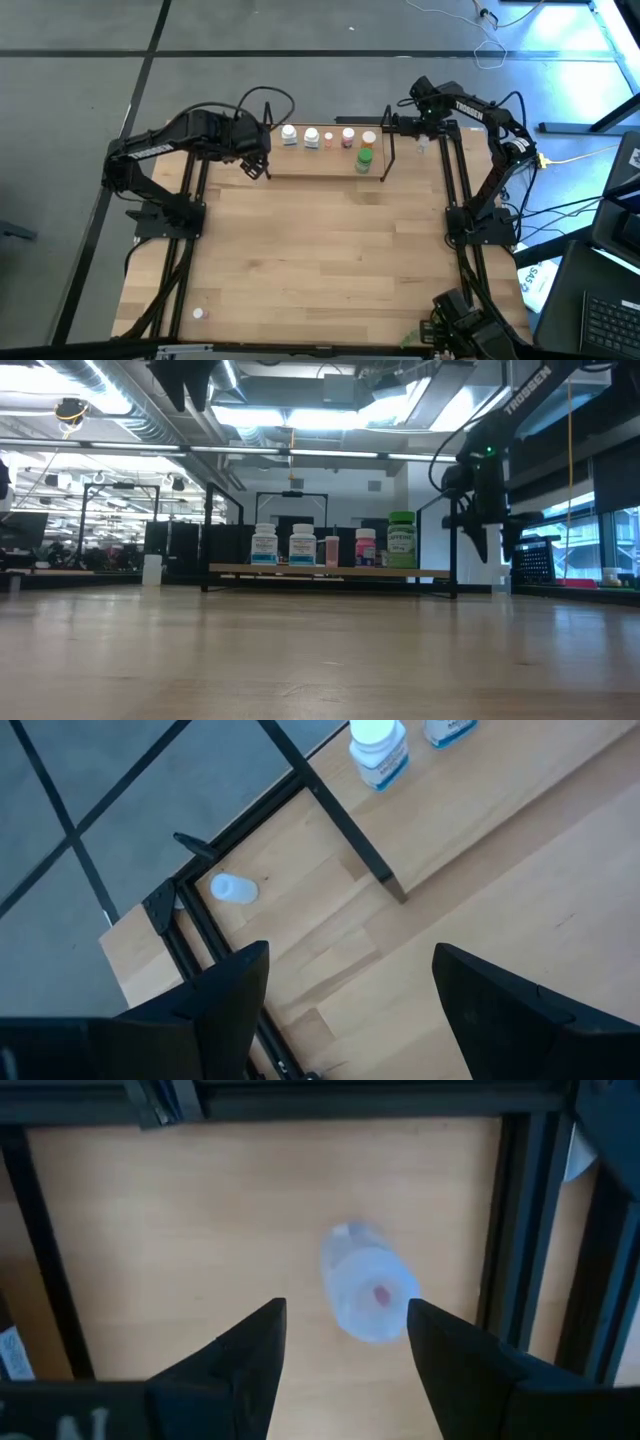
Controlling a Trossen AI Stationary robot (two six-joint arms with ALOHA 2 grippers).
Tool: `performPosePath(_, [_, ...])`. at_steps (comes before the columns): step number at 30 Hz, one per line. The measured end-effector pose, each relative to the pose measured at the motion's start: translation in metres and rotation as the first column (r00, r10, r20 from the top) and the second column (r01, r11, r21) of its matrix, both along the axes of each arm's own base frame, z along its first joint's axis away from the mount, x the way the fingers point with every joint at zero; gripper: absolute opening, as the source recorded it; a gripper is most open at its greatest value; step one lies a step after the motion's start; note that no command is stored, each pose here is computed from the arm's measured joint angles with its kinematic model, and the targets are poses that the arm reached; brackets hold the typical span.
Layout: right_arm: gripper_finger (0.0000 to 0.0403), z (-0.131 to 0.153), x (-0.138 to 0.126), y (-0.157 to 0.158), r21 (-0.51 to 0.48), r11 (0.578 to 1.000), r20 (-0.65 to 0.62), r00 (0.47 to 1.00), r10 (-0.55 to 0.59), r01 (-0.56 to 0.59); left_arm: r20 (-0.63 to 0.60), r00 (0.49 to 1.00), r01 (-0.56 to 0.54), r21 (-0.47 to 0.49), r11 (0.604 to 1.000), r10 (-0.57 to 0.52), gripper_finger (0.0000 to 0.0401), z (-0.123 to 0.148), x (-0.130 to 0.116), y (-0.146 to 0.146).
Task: Pick and place medicine bottles onto shelf by color
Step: Put the right transparent pill bottle on the shelf
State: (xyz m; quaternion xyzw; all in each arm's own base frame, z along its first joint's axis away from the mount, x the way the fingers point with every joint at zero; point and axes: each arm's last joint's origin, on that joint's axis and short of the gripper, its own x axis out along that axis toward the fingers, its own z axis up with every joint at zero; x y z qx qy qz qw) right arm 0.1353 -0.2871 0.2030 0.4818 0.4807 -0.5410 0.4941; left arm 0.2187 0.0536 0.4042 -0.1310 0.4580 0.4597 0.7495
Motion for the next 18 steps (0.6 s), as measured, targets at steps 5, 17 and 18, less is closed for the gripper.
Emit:
performPosePath(5, [0.0211,-0.0022,0.0003,-0.0018,-0.031,1.000,-0.010,1.000,-0.003,0.002,-0.003,1.000,-0.003,0.001,1.000,0.003,0.0276,0.0000,-0.0003,0.0017])
performPosePath(17, [0.0211,-0.0024,-0.0012,-0.0002,-0.012,0.997,-0.043,0.996,0.073,-0.074,0.002,1.000,-0.002,0.001,1.000,0.002,0.0276,0.0001,0.0000,0.0017])
performPosePath(18, [0.0211,-0.0024,-0.0014,0.0003,-0.005,0.996,-0.046,0.995,0.090,-0.090,0.002,1.000,-0.002,0.001,1.000,0.002,0.0276,0.0001,0.0000,0.0016])
